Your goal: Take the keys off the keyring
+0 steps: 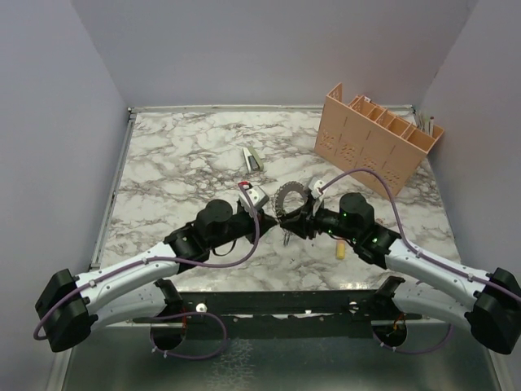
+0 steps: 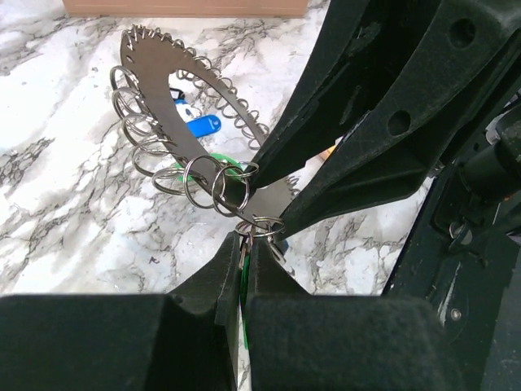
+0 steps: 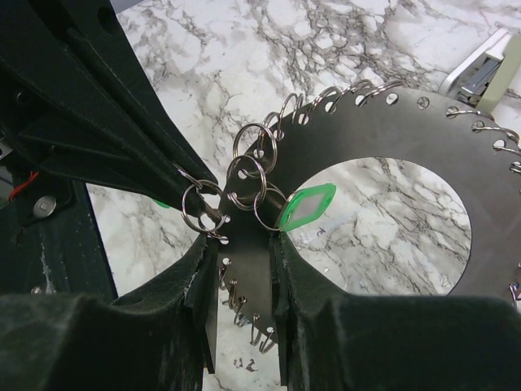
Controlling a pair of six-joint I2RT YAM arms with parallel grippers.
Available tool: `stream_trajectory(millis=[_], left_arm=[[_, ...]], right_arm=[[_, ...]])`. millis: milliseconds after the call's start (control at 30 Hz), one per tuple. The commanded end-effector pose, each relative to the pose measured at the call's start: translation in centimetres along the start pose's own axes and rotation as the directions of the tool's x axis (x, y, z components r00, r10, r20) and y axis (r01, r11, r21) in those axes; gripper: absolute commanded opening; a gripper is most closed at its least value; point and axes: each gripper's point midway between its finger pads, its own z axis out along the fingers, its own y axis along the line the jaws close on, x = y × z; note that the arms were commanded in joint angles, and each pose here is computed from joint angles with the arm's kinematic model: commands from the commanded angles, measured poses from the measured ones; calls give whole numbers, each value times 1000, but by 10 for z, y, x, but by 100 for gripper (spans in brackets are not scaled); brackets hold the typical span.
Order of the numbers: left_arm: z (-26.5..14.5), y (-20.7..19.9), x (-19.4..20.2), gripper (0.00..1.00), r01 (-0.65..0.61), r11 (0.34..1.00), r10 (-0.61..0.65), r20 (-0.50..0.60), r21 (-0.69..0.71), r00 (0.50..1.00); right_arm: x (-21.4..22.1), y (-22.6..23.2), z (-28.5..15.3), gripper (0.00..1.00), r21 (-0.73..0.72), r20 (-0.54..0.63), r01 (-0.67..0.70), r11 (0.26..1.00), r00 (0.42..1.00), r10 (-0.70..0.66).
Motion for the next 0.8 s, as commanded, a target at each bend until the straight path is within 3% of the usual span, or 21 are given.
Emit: stream_trajectory(millis=[0, 100, 233, 400, 467, 533, 633, 767], left_arm=[[-14, -42, -73, 0, 41, 980, -90, 252, 195, 964], [-17, -53, -92, 0, 103, 959, -184, 304, 265, 935], [-18, -52, -110, 0, 201, 940, -291, 340, 274, 894], [-20, -10, -95, 0, 79, 997, -77, 305, 6, 949], [-24, -6, -94, 0, 6, 1000, 3, 303, -27, 953], [-30, 5, -92, 0, -67, 993, 93, 284, -98, 954], [-35, 17, -78, 0, -206, 963, 234, 156, -175, 960], [-37, 8, -69, 2, -325, 930, 339, 59, -172, 939]], right_arm=[[28, -5, 4, 1, 13, -72, -36, 999, 997, 37], [29, -2, 7, 1, -10, -65, -51, 999, 997, 50], [40, -17, 9, 1, 71, -95, -51, 996, 994, 57], [49, -20, 8, 1, 87, -123, -39, 995, 991, 50], [48, -15, 8, 1, 58, -121, -42, 997, 991, 49], [48, -17, 9, 1, 66, -121, -41, 997, 991, 49], [48, -15, 8, 1, 53, -126, -36, 998, 991, 43], [44, -8, 8, 1, 14, -110, -40, 999, 993, 42]])
